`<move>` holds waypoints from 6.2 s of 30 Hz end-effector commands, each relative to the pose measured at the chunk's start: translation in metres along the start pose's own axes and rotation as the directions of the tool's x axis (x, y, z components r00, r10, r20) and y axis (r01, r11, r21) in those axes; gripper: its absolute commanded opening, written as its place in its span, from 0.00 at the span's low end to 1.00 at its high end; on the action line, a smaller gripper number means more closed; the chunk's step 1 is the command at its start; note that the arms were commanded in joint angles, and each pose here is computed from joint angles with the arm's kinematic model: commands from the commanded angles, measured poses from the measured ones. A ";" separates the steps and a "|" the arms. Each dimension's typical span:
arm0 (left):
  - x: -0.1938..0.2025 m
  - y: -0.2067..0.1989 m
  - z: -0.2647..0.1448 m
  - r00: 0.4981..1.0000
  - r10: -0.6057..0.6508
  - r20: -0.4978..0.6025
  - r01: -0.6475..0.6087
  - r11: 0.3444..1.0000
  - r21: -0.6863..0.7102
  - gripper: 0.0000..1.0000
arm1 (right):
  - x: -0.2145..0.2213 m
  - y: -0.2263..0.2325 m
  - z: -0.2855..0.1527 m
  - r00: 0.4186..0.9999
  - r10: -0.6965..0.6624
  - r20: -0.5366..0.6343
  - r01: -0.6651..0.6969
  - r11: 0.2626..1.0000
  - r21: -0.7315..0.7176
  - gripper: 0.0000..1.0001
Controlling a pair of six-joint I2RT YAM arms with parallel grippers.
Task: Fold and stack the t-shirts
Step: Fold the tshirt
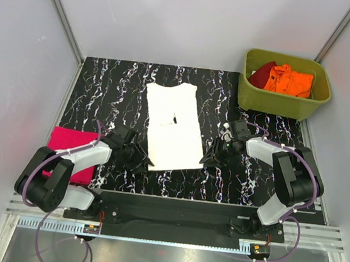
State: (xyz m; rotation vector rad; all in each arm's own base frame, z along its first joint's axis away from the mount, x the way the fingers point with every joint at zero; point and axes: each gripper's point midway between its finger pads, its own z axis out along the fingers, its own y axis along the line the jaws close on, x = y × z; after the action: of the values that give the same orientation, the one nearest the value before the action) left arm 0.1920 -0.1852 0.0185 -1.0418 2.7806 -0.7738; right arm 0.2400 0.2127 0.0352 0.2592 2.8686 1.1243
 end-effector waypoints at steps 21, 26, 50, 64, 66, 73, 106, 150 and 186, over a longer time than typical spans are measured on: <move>0.000 0.044 0.017 0.998 0.053 -0.018 -0.055 0.979 -0.198 0.00 | 0.020 -0.017 0.005 0.999 0.011 -0.044 -0.009 1.000 0.027 0.48; -0.001 0.036 0.011 0.997 0.072 -0.008 -0.072 0.983 -0.166 0.00 | 0.016 -0.020 0.014 0.997 0.071 -0.026 -0.070 0.997 0.023 0.47; -0.001 0.040 0.001 0.993 0.114 0.013 -0.111 0.981 -0.156 0.00 | 0.008 -0.047 0.030 0.993 0.112 0.032 -0.115 0.986 0.120 0.00; 0.058 0.057 -0.027 0.983 0.182 -0.007 -0.182 0.976 -0.122 0.00 | 0.095 -0.035 0.001 0.995 0.097 -0.011 -0.095 0.988 0.121 0.00; 0.069 0.064 -0.030 0.980 0.199 -0.024 -0.201 0.973 -0.113 0.00 | 0.106 -0.035 -0.003 0.992 0.123 -0.019 -0.120 0.986 0.118 0.00; 0.083 0.070 -0.040 0.974 0.219 -0.050 -0.223 0.968 -0.111 0.00 | 0.122 -0.035 -0.023 0.993 0.118 -0.004 -0.117 0.984 0.135 0.00; -0.139 -0.172 -0.107 0.891 0.339 0.301 -0.371 0.927 0.056 0.00 | -0.139 0.124 -0.041 0.973 -0.142 0.182 0.136 0.990 0.050 0.00; -0.185 -0.256 -0.131 0.821 0.391 0.417 -0.525 0.804 0.279 0.00 | -0.185 0.150 -0.056 0.962 -0.143 0.235 0.156 0.987 -0.040 0.00; -0.321 -0.337 -0.013 0.737 0.357 0.573 -0.615 0.706 0.352 0.24 | -0.351 0.104 -0.013 0.874 -0.203 0.442 0.242 0.970 -0.032 0.22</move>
State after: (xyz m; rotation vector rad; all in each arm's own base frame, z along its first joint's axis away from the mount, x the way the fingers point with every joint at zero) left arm 0.5990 -0.2062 0.1357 -0.2954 2.1894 -1.0267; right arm 0.5674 0.2257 0.0996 0.2129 2.4937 1.0259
